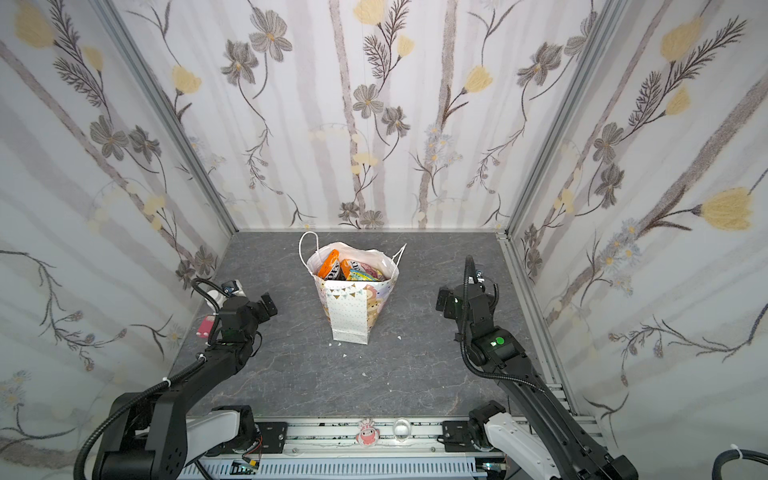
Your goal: Place the snacks into the paper bag
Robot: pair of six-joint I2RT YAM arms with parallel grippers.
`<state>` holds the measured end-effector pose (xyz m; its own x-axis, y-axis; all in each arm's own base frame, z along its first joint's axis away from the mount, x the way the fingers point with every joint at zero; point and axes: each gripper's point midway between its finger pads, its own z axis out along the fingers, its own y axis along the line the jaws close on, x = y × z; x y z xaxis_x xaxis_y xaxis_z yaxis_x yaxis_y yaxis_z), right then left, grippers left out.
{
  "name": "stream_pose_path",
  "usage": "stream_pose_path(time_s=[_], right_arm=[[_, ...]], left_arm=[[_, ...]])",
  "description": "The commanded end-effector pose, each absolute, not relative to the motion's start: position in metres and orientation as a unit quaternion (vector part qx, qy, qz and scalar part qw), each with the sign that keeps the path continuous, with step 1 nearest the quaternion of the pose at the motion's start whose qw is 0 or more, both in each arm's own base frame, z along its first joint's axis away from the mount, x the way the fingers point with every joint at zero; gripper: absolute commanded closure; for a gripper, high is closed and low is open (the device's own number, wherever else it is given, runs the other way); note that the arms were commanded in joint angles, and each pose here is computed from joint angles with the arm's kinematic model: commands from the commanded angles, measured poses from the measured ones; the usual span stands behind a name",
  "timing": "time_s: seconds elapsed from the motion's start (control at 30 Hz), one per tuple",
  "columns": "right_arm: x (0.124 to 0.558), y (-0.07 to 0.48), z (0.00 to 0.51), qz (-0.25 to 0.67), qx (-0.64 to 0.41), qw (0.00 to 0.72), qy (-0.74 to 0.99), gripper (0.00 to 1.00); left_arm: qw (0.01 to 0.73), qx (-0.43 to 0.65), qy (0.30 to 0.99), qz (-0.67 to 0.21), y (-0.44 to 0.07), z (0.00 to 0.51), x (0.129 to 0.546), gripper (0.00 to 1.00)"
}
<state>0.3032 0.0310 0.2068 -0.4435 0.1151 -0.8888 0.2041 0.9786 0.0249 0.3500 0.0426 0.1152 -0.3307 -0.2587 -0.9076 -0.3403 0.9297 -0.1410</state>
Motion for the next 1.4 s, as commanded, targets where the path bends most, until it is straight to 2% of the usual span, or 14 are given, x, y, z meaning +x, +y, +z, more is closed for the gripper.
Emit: stream_pose_path(time_s=[0.0,0.23,0.37,0.47,0.6,0.63,0.7,1.37], right_arm=[[0.315,-0.001,0.207,-0.091,0.131,0.579,0.800,0.00],[0.321,-0.041,0.179,-0.121,0.166,0.646,0.735,0.01],[0.336,-0.033,0.168,-0.065,0.140,0.674,0.722,0.00],[0.342,-0.021,0.165,-0.063,0.092,0.707,0.698,0.00],[0.351,-0.009,0.141,-0.058,0.054,0.691,0.719,0.00],[0.352,-0.004,0.150,-0.057,0.041,0.714,0.697,0.00],[0.353,-0.004,0.140,-0.055,0.043,0.686,0.725,0.00],[0.365,-0.007,0.138,-0.045,0.046,0.682,0.729,0.01]], left_arm=[[0.644,-0.142,0.751,0.027,0.037,0.156,0.368,0.00],[0.661,-0.098,0.744,-0.016,0.017,0.146,0.381,0.00],[0.675,-0.078,0.733,-0.020,0.013,0.136,0.382,0.00],[0.669,-0.076,0.739,-0.020,0.011,0.128,0.383,0.00],[0.672,-0.075,0.736,-0.020,0.011,0.128,0.381,0.00],[0.671,-0.076,0.738,-0.020,0.011,0.128,0.382,0.00],[0.671,-0.077,0.738,-0.019,0.012,0.128,0.382,0.00],[0.672,-0.076,0.737,-0.019,0.011,0.129,0.382,0.00]])
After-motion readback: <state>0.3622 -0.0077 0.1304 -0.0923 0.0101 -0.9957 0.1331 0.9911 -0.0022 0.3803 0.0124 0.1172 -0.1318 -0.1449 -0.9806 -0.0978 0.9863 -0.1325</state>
